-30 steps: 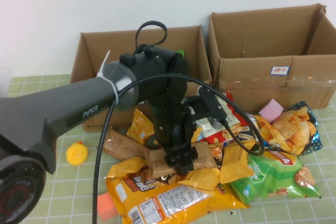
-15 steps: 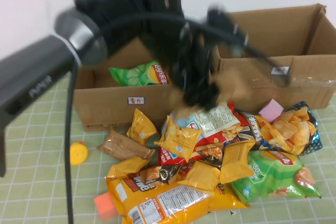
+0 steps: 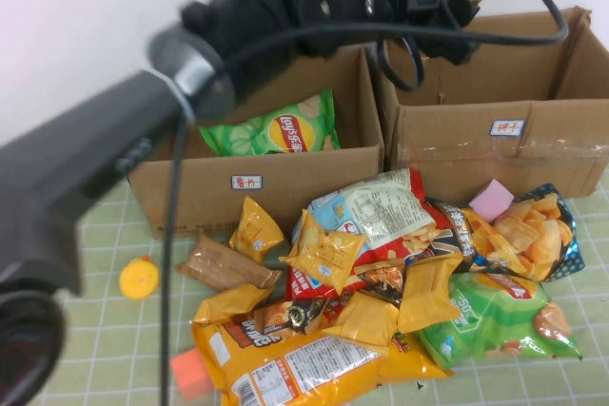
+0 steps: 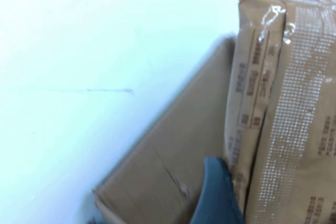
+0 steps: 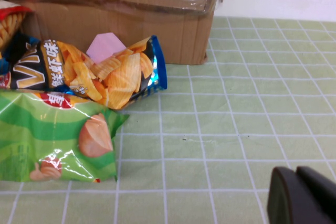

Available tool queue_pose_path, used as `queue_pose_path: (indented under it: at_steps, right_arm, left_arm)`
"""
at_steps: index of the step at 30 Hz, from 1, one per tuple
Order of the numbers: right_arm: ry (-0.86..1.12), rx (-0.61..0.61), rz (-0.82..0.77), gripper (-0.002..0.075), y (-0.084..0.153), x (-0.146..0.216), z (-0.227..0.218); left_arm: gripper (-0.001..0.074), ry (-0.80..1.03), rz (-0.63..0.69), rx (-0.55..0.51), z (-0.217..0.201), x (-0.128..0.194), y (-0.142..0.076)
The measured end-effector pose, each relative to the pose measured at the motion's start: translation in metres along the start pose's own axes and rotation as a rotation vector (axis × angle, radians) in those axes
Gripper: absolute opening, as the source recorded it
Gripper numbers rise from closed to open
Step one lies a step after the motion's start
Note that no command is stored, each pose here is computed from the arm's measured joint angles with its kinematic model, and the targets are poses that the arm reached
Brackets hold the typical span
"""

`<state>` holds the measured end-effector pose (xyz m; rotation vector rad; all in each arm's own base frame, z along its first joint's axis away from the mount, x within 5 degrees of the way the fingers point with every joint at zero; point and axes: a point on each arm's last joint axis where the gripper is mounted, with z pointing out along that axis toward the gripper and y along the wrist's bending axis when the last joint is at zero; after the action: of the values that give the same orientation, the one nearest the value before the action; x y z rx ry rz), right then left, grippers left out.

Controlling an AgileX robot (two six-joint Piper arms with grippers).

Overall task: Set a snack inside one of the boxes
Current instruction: Place the biscuit in the biscuit box

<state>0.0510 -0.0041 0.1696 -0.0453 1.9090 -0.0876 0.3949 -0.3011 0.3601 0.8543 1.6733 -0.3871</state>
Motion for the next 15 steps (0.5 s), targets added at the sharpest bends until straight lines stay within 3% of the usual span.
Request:
queue_pose_path:
  at_steps: [10,15]
  right_arm:
    - [0.0,0.0,0.0,-0.0002,0.0,0.0,0.0]
    - [0.0,0.0,0.0,-0.0002,0.0,0.0,0.0]
  left_arm:
    - [0.043,-0.154,-0.101,-0.179,0.064,0.056,0.009]
    - [0.043,-0.129,-0.144,-0.197,0.085,0.089,0.006]
